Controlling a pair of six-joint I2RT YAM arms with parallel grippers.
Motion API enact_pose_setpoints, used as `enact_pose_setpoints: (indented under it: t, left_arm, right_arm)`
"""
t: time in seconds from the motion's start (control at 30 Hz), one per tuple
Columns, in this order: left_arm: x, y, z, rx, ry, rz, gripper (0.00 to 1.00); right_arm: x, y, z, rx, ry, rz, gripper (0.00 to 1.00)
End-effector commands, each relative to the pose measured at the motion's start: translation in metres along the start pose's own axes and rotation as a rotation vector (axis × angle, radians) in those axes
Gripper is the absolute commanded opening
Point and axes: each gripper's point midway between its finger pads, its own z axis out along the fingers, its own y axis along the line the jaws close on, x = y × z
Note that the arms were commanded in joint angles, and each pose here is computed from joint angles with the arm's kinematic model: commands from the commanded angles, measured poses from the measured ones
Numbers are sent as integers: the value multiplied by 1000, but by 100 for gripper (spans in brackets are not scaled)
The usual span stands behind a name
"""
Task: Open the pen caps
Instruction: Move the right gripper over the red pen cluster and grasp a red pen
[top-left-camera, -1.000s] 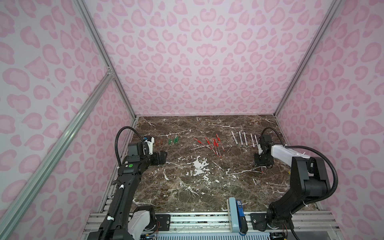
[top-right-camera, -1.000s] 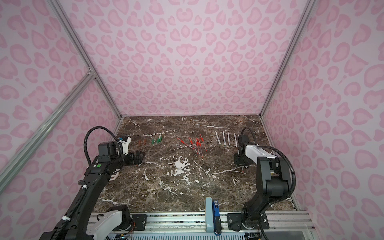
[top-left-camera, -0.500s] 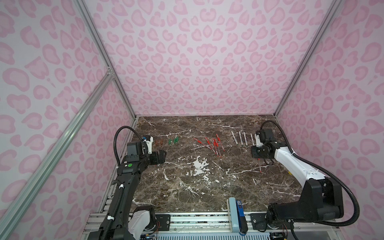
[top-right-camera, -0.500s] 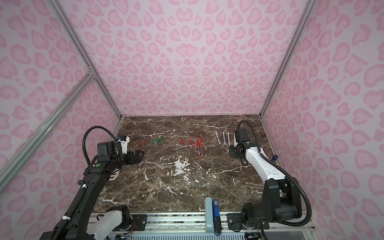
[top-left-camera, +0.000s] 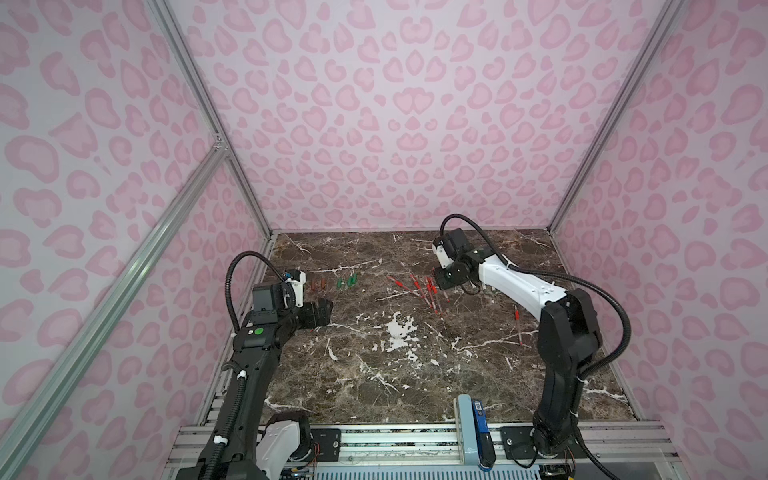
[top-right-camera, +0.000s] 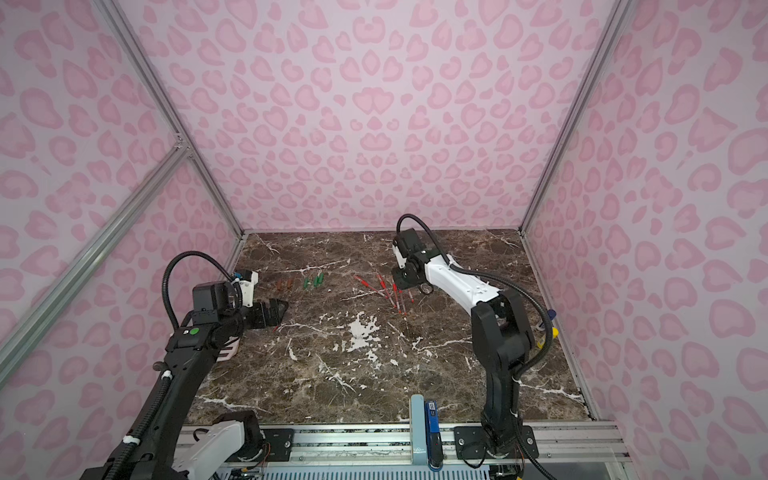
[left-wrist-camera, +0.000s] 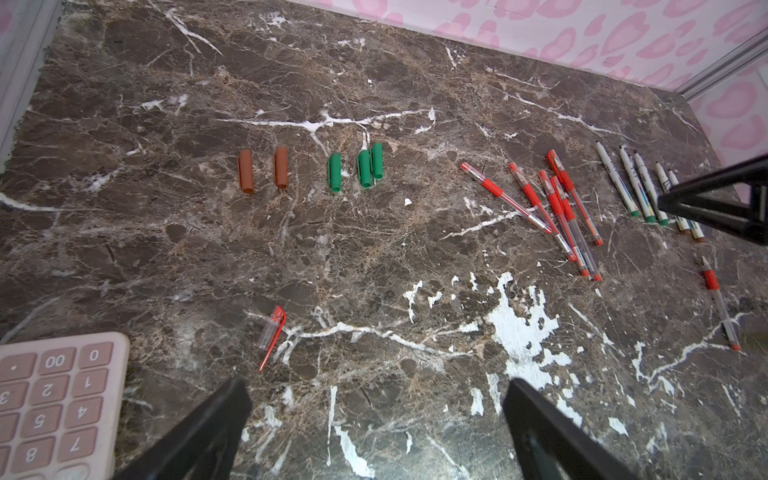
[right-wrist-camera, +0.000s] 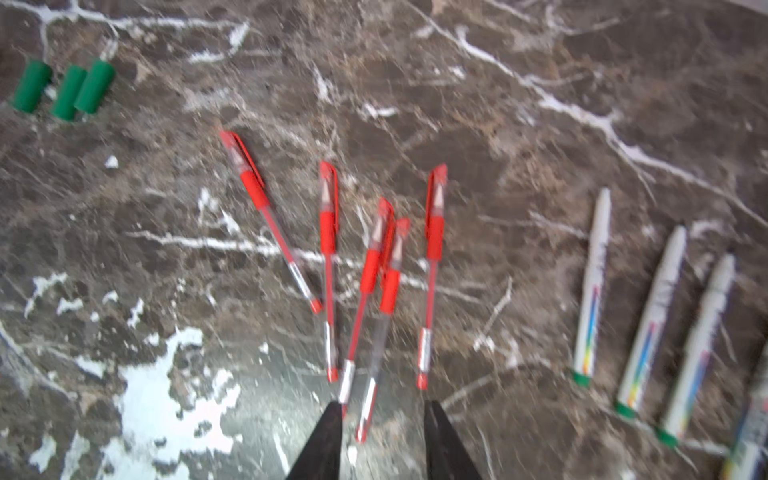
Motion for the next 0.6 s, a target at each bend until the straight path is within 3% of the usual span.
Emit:
enact_pose_setpoints:
  t: [0.0,0.23,0.57]
  left_arm:
    - [-3,-4,-3,18,-18,12,99]
    - [-5,-5,-5,19,-28,19,99]
    - [-5,-4,-5,14,-26,20,99]
  right_arm:
    - [-1,19,20,-25,72,-87,36]
    - [-20,51,67,-54,146,-167,36]
    - [-27,81,117,-104,183,-180,36]
